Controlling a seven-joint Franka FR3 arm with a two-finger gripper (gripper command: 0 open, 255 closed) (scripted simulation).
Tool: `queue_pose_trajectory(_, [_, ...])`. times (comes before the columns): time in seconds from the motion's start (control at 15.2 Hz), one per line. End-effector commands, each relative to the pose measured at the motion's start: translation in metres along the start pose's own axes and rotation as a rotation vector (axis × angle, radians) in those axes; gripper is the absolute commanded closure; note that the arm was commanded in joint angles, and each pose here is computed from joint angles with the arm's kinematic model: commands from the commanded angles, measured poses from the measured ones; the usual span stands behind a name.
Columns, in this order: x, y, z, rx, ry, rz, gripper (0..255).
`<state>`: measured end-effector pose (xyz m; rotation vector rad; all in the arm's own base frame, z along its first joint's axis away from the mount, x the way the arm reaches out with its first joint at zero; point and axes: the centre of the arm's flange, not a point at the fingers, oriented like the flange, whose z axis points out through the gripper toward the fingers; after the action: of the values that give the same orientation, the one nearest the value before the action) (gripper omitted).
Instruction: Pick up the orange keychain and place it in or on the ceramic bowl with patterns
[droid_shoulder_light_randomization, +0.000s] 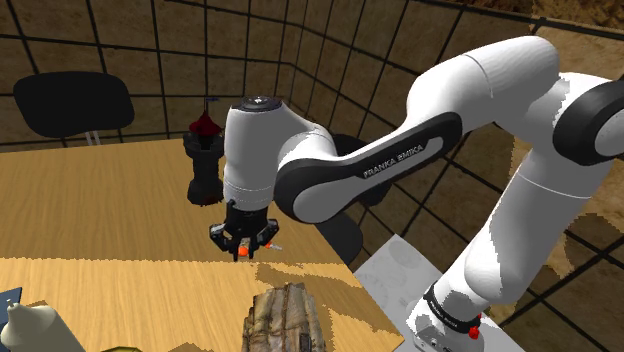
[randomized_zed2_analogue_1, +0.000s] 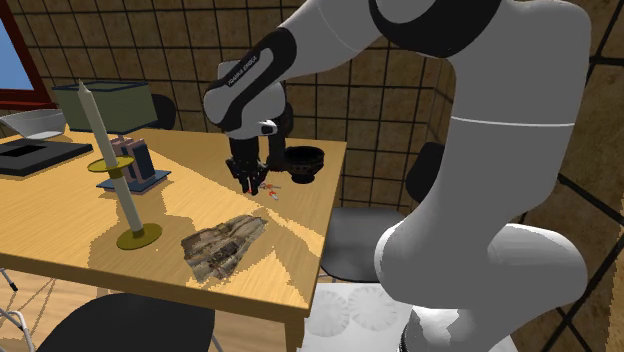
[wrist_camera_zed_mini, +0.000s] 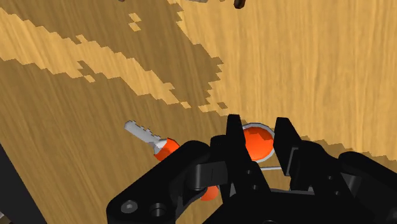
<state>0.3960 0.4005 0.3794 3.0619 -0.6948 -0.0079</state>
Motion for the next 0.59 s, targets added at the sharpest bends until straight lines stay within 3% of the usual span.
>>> queue_pose_trajectory(0.0, [0.0, 0.0, -0.011, 0.0, 0.0, 0.0, 255])
queue_pose_trajectory(0.53, [0.0, 0.0, -0.053, 0.0, 0.0, 0.0, 255])
